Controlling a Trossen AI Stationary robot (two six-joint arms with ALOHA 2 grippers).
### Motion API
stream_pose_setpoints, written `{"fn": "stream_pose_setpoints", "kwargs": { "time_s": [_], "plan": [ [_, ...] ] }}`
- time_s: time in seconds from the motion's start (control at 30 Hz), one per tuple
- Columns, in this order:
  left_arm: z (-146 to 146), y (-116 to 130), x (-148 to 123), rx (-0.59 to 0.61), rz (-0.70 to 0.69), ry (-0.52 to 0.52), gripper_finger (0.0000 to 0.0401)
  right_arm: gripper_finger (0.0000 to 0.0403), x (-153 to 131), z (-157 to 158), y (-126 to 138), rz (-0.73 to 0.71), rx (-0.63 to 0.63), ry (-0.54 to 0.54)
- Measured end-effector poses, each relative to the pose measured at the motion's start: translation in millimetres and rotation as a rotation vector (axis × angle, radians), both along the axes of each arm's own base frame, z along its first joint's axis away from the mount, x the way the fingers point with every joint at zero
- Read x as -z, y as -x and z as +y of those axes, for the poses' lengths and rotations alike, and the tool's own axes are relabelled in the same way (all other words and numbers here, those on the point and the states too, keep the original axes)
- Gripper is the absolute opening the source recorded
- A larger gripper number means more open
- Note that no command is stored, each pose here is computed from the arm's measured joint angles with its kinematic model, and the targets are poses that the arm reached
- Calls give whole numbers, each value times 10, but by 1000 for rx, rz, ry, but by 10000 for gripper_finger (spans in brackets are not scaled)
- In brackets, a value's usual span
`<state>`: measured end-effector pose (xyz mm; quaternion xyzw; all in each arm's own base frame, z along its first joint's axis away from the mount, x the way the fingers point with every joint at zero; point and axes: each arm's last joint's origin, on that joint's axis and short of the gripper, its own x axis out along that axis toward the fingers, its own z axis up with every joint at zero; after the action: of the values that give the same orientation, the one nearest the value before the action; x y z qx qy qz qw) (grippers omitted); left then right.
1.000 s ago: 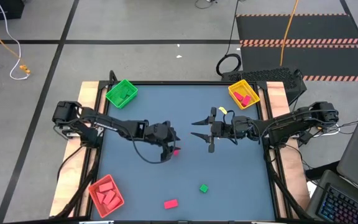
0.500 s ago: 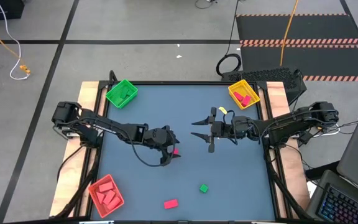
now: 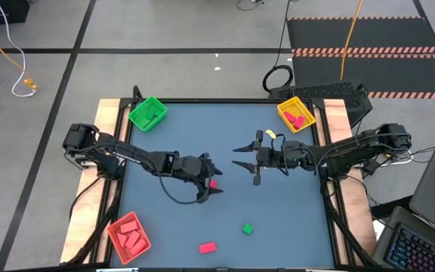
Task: Sort & place blocks by color
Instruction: Put the red block into the yellow bin
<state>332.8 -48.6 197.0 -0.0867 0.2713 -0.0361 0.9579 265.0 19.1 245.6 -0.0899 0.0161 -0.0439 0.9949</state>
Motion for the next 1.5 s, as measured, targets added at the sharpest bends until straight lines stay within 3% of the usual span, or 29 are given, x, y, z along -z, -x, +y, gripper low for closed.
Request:
{"fn": "stream_pose_setpoints", "kwargs": {
  "time_s": [0.27,0.43,0.77,0.93,1.13,1.27,1.5],
  "plan": [
    [-7,3,-38,-17,-18,35,347,169,0,0,0,0,0,0],
    [17,41,-215,7,-105,-40,347,169,-6,0,0,-8,0,-19],
    [225,388,-1014,-32,-430,-188,347,169,-34,6,1,-61,-4,-287],
    [267,559,-1209,-90,-496,-243,347,169,16,6,2,-18,8,-395],
    [308,598,-1095,-166,-473,-263,347,169,89,5,8,48,30,-460],
    [381,659,-952,-231,-542,-231,347,169,134,4,14,90,44,-500],
    [488,909,-874,-301,-705,-169,347,169,305,26,-67,167,53,-438]
  ]
}}
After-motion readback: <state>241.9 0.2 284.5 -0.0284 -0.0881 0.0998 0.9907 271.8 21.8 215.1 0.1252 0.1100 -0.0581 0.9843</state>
